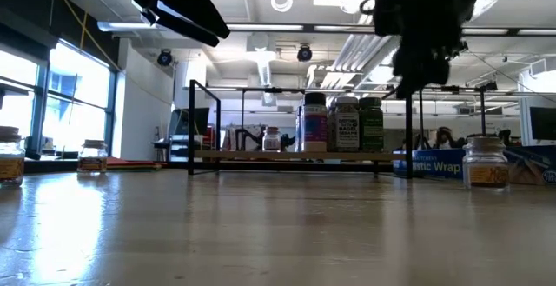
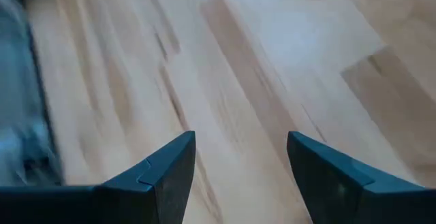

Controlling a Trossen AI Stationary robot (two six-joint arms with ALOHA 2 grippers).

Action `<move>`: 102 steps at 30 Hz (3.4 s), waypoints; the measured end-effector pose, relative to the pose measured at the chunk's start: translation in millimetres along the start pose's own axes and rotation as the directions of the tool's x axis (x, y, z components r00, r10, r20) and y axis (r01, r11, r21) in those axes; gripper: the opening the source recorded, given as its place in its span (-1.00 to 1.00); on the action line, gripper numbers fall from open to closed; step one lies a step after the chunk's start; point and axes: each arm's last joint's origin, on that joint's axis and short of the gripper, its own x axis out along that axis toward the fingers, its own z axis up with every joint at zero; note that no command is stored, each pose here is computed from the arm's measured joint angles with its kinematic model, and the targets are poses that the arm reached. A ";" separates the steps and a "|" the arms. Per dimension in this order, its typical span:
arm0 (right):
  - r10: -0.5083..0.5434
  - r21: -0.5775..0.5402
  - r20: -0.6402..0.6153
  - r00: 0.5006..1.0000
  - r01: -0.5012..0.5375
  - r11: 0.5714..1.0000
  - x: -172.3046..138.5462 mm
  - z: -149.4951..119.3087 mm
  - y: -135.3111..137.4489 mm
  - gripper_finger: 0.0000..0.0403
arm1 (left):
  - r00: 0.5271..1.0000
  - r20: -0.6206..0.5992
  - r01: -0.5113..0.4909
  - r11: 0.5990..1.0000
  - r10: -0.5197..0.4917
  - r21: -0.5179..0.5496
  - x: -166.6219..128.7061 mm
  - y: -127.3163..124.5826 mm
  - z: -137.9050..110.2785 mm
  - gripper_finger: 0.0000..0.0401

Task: Shelf spices
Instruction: Put the top right brown seasoning bottle on the shelf aligned with the other brown seasoning bottle

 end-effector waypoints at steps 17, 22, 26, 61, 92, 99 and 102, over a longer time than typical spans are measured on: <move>-0.451 -0.036 -0.350 0.821 0.469 0.882 -0.6 -84.2 -15.9 0.13 | 1.000 0.001 0.019 1.000 -0.019 -0.024 -2.2 -2.5 -0.5 0.17; -0.306 0.037 -0.195 0.932 0.318 0.947 22.7 -76.7 -16.2 0.13 | 1.000 0.002 0.018 1.000 -0.018 -0.025 -2.2 -2.5 -0.5 0.17; -0.188 -0.019 0.023 0.982 0.189 0.982 33.3 -54.9 -4.0 0.13 | 1.000 0.003 0.019 1.000 -0.019 -0.019 -2.2 -2.6 -0.3 0.17; -0.084 -0.184 0.191 0.978 0.119 0.976 7.6 -111.6 76.1 0.13 | 0.978 0.135 0.148 0.983 -0.162 0.111 149.5 -41.9 -60.3 0.37; -0.112 -0.177 0.247 0.962 0.159 0.971 7.2 -110.0 74.9 0.13 | 0.994 0.064 -0.086 0.990 0.093 -0.108 123.4 58.5 5.7 -0.14; -0.130 -0.177 0.284 0.950 0.185 0.967 6.9 -109.0 74.4 0.13 | 1.000 0.004 -0.024 0.954 0.027 -0.297 176.2 148.5 -2.3 -0.14; -0.130 -0.177 0.283 0.950 0.185 0.967 7.0 -109.1 74.3 0.13 | 0.998 0.008 -0.050 0.950 0.055 -0.308 191.4 165.2 -10.6 -0.14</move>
